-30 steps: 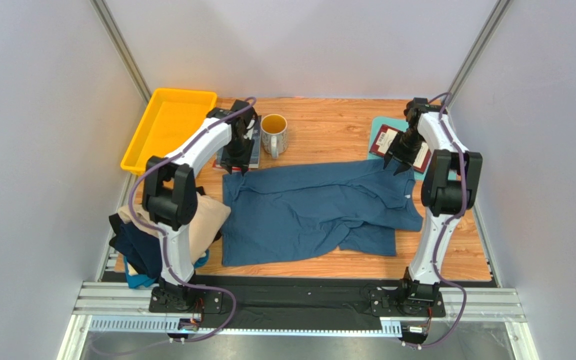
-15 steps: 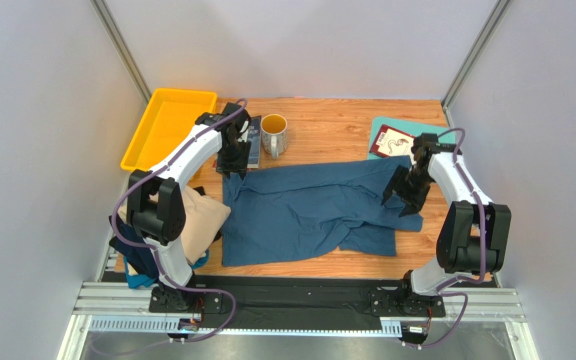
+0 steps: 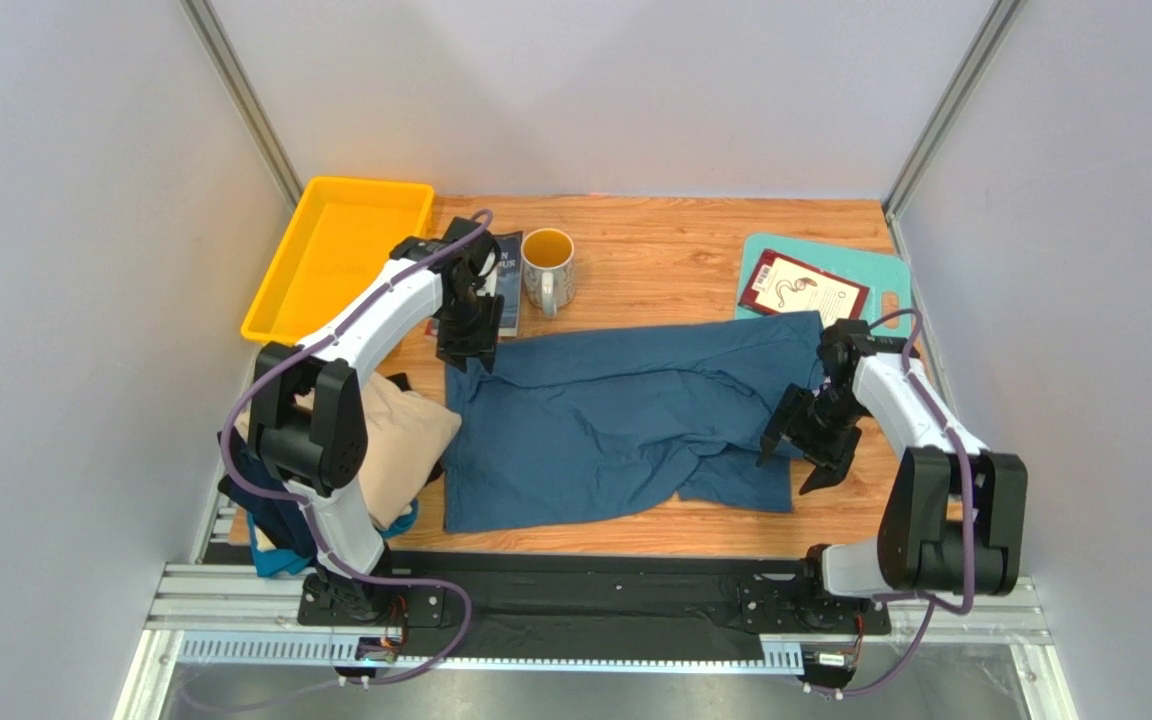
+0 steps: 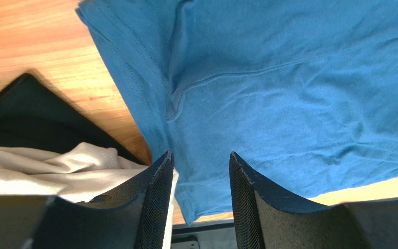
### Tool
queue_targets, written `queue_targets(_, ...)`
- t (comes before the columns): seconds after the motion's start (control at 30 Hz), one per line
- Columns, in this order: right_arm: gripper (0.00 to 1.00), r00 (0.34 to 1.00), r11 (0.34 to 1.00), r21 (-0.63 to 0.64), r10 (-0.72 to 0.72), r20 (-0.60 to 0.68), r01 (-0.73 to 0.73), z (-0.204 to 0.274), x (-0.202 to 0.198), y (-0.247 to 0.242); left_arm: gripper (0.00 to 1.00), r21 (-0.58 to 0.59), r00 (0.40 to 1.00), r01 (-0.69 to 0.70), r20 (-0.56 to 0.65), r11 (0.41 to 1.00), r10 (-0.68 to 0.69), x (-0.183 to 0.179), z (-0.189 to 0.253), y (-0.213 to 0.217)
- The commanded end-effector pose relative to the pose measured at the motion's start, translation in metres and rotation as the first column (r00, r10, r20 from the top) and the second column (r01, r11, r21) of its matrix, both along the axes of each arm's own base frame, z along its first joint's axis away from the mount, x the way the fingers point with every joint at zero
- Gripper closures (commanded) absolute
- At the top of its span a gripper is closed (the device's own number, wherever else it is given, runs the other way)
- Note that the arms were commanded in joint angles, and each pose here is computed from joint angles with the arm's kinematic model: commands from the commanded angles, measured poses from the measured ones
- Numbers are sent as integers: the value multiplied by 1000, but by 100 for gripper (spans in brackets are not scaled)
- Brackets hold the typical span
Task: Fold and stack the t-shirts
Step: Grap the side of the flattened tshirt closest away from the robot with both arms
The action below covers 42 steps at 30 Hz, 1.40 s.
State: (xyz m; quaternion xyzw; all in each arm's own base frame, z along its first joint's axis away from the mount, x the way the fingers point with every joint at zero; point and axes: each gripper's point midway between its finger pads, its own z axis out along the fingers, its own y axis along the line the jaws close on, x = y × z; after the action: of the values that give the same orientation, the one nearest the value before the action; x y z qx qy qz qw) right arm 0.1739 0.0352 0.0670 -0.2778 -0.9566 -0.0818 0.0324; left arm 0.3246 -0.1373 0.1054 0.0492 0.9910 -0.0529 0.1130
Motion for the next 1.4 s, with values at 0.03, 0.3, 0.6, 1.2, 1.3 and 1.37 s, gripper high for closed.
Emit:
queue_targets(0.03,28,994,997,-77,-22,-103,14,-15,-9,-12,50,-53,999,-1,52,999,4,0,18,-6)
queue_targets(0.3,32,983,999,-24,-37,-180,34,-29,-13,-2,50,-51,998,-3,59,999,6,-4,18,-3)
queue_targets(0.6,38,951,998,-17,-64,-304,62,-52,-30,2,51,-65,999,-11,52,998,15,-14,15,-3)
queue_targets(1.2,79,939,992,-108,-103,-328,71,-80,-27,-11,51,-38,997,-19,76,999,21,-23,22,7)
queue_targets(1.3,80,948,989,-124,-113,-298,78,-72,-21,-14,51,-41,997,-16,73,999,19,-21,21,6)
queue_targets(1.37,80,953,989,-125,-111,-280,79,-64,-17,-14,51,-40,998,-14,68,999,17,-21,19,5)
